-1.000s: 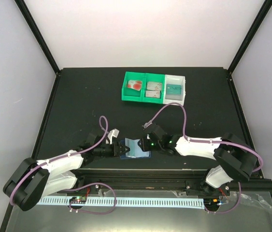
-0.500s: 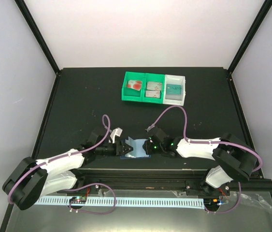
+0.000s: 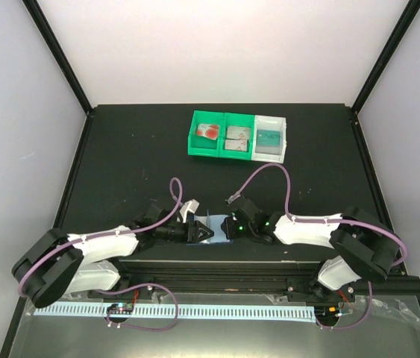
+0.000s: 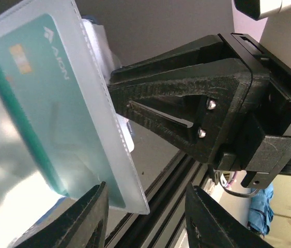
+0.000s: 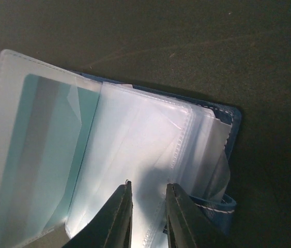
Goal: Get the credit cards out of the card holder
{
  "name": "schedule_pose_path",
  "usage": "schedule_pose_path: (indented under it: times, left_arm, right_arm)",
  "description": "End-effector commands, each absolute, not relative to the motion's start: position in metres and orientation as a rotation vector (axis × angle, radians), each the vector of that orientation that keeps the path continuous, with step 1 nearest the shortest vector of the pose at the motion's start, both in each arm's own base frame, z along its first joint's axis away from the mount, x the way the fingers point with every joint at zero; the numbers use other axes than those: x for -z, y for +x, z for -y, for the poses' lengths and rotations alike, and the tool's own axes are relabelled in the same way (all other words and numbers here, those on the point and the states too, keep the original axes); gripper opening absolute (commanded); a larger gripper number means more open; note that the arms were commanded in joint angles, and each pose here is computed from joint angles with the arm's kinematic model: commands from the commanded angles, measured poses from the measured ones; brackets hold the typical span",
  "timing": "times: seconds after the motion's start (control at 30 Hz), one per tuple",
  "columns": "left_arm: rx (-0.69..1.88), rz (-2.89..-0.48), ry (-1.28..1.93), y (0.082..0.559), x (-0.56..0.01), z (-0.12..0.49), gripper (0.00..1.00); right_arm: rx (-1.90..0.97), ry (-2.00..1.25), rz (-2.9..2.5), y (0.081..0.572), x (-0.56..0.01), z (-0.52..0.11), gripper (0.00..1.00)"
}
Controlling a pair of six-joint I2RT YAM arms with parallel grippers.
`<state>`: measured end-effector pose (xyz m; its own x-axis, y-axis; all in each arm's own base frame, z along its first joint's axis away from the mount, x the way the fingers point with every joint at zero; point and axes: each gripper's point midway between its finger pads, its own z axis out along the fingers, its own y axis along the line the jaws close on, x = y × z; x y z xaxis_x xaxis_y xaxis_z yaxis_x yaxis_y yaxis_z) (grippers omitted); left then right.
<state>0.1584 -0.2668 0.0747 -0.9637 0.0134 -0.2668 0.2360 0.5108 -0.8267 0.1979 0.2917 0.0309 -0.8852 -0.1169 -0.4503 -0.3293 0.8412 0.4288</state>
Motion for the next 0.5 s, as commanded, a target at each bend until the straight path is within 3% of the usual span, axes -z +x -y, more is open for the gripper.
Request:
schedule_pose_path:
  times: [0.0, 0.47]
  left_arm:
    - [1.485, -2.437, 0.278, 0.168, -0.099, 0.288, 0.44]
    - [1.318, -2.454, 0.262, 0.177, -0.091, 0.277, 0.42]
  right_arm:
    - [-0.702, -0.302, -2.577, 0.201, -0.037, -0.285, 0.2]
    - [-0.695, -0.251, -2.502, 0.206, -0.059, -0.274, 0.21]
